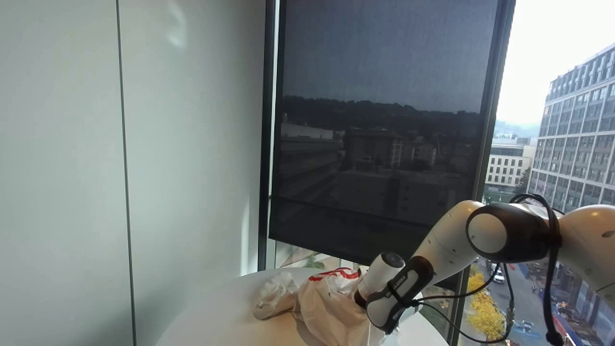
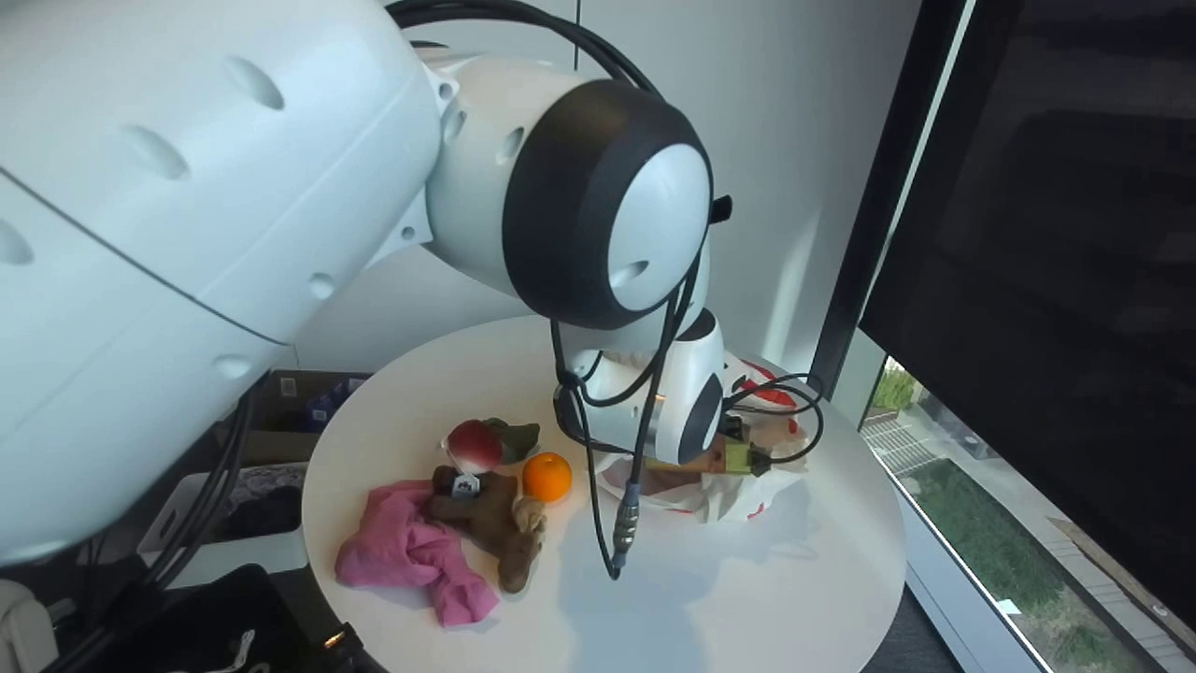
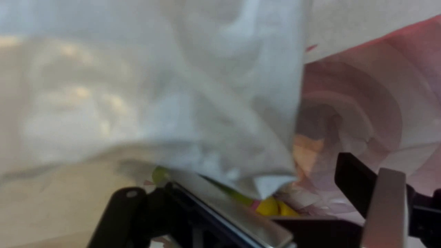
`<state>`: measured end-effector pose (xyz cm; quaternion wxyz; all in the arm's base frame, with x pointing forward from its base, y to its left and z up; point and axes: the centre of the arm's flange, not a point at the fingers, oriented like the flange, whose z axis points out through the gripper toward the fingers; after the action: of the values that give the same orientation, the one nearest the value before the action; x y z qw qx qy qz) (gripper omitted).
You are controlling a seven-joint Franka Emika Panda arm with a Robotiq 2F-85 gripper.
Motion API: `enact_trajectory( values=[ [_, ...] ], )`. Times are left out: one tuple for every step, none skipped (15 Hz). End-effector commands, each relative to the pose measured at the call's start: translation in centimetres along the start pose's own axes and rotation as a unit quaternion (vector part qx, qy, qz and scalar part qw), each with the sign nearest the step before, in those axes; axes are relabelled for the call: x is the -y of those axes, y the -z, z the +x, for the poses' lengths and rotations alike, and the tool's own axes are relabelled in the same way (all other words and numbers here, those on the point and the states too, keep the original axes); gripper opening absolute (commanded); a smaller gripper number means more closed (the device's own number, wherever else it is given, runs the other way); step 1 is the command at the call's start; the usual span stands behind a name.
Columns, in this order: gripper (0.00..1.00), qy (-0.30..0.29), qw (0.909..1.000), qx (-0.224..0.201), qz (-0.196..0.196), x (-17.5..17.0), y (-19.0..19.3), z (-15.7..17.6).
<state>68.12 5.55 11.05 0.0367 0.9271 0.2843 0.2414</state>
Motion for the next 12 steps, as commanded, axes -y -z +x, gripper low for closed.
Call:
enact_trajectory(
  values=[
    [1.0,-0.055,0.9979,-0.035,0.001,-0.9,0.4,0.1],
    [1.0,-0.073,0.9966,-0.036,0.003,-1.2,0.5,0.1],
    [1.0,-0.093,0.995,-0.037,0.006,-1.5,0.5,0.0],
    [1.0,-0.11,0.9932,-0.034,0.011,-1.7,0.4,-0.1],
    [1.0,-0.12,0.9921,-0.035,0.012,-1.8,0.2,-0.2],
    [1.0,-0.122,0.9918,-0.034,0.016,-1.7,-0.1,-0.4],
    [1.0,-0.123,0.9916,-0.033,0.019,-1.5,-0.3,-0.5],
    [1.0,-0.12,0.9919,-0.036,0.019,-1.1,-0.6,-0.6],
    [1.0,-0.117,0.9923,-0.037,0.021,-0.7,-0.9,-0.6],
    [1.0,-0.114,0.9926,-0.037,0.021,-0.5,-1.1,-0.5],
    [1.0,-0.114,0.9926,-0.037,0.021,-0.4,-1.5,-0.5],
    [1.0,-0.111,0.9929,-0.039,0.02,-0.2,-1.8,-0.3]
  ],
)
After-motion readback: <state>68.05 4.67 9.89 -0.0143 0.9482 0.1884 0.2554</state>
